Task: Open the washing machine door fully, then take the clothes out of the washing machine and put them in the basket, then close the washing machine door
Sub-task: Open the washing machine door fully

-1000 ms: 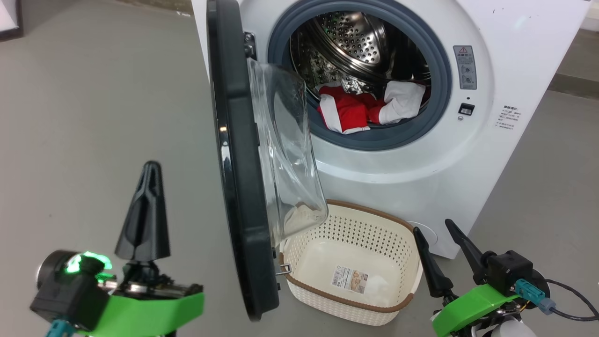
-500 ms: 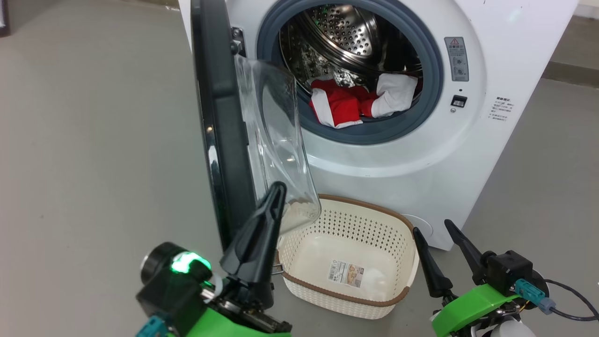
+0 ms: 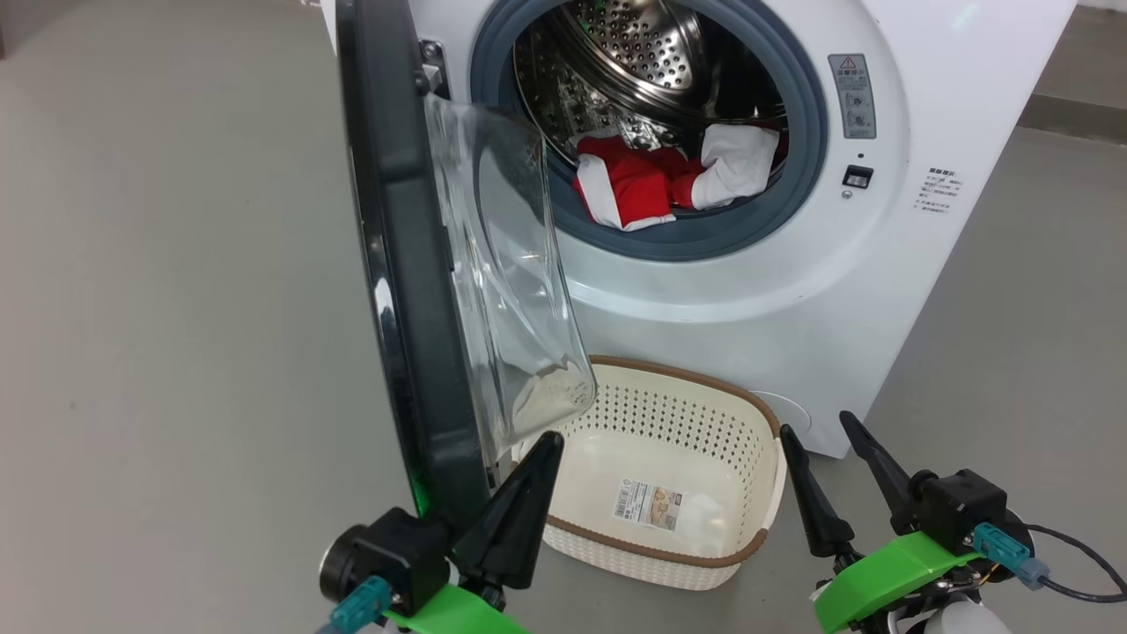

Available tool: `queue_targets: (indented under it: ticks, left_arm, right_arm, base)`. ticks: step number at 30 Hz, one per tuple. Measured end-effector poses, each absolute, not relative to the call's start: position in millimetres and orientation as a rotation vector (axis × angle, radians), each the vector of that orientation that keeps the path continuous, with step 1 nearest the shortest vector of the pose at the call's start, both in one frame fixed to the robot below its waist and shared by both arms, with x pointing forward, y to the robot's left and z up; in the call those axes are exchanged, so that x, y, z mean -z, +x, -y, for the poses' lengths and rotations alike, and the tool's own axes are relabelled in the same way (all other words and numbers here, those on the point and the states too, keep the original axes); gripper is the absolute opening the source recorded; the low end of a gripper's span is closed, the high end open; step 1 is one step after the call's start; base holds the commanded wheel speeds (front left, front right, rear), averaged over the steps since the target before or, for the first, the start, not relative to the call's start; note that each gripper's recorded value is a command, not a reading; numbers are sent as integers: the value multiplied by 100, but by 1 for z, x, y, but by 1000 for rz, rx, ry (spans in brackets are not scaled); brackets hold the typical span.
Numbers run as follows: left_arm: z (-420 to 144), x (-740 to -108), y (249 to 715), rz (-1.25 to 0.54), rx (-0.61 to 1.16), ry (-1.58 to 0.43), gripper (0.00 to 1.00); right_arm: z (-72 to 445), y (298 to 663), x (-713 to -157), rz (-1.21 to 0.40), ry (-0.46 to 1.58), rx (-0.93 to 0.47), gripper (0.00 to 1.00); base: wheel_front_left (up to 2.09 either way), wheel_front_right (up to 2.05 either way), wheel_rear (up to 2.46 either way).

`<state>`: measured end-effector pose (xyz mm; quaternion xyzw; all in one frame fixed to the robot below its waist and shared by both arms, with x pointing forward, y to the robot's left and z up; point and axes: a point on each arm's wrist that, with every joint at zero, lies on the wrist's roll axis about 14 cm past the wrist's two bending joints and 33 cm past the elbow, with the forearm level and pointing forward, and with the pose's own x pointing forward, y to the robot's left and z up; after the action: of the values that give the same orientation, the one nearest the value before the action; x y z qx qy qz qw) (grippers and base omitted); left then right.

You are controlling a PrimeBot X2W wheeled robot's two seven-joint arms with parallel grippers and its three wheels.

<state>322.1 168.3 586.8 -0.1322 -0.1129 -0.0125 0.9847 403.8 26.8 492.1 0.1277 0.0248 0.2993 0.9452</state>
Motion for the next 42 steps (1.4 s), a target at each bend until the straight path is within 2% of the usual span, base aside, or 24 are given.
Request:
queue_targets:
  ticks: [8, 18, 42]
  left_arm:
    - [-192, -555, 323, 143, -85, -254, 0]
    - [-212, -552, 316, 153, -152, -239, 0]
    - [-335, -537, 267, 149, -546, -190, 0]
  right_arm:
    - [-26, 403, -491, -55, 259, -607, 100]
    - [-32, 402, -491, -57, 257, -624, 100]
    - [-51, 401, -478, -97, 242, -677, 100]
  base:
    - [0, 0, 0]
    - [0, 0, 0]
    - [0, 0, 0]
